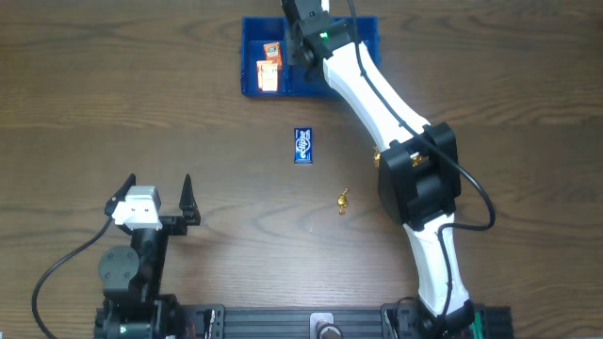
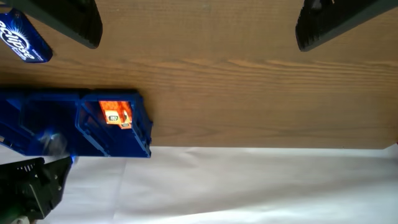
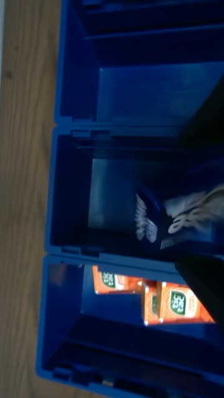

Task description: Sort Candies Into Trays

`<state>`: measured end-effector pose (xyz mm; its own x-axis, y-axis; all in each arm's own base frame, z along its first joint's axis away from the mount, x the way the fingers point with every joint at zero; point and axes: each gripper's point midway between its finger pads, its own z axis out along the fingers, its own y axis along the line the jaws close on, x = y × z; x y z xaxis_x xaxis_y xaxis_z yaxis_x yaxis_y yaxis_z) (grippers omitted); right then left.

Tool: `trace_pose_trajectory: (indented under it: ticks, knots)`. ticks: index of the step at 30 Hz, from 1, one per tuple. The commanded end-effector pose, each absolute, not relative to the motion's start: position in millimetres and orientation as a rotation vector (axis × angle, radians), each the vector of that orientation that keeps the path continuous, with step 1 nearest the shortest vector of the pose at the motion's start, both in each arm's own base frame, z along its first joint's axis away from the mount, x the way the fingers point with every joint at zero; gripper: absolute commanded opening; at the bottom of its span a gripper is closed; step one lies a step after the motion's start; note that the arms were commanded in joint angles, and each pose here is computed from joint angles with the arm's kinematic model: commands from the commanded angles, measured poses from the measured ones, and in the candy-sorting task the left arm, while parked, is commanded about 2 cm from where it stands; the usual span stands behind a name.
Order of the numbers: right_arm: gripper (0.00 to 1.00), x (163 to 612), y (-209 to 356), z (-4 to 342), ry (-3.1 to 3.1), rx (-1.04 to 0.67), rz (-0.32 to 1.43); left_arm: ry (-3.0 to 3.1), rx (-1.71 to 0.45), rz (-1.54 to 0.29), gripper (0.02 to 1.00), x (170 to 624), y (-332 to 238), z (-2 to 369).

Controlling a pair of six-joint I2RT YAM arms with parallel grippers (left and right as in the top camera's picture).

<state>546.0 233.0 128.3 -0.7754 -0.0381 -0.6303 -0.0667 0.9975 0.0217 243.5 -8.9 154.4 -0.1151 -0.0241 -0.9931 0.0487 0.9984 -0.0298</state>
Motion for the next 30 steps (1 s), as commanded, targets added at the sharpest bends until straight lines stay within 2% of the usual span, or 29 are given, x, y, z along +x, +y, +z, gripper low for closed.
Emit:
trace_pose_trajectory:
  ticks: [1,6,9,12,15,20,23,30]
  knots:
    - [0.636,543.7,238.7,149.7,2.435,-0.097,0.081,1.722,0.038,-0.070,0.998,243.5,-11.4,138.0]
    - [0.638,496.8,247.1,195.3,2.471,-0.116,0.103,1.722,0.038,-0.070,0.998,243.5,-11.5,138.0]
    - [0.643,455.8,252.3,200.1,2.563,-0.132,0.084,1.722,0.038,-0.070,0.998,243.5,-11.4,138.0]
    - [0.641,420.0,257.6,173.3,2.689,-0.144,0.026,1.722,0.038,-0.070,0.998,243.5,-11.4,138.0]
    - [0.643,398.5,253.9,126.1,2.795,-0.126,-0.020,1.722,0.037,-0.070,0.998,243.5,-11.4,138.0]
    - [0.643,376.8,256.3,47.8,2.883,-0.145,0.056,1.722,0.037,-0.070,0.998,243.5,-11.4,138.0]
    - [0.643,370.7,252.4,25.2,2.901,-0.114,0.072,1.722,0.038,-0.070,0.998,243.5,-11.4,138.0]
    - [0.643,367.4,250.1,8.8,2.932,-0.114,0.043,1.722,0.038,-0.070,0.998,243.5,-11.4,138.0]
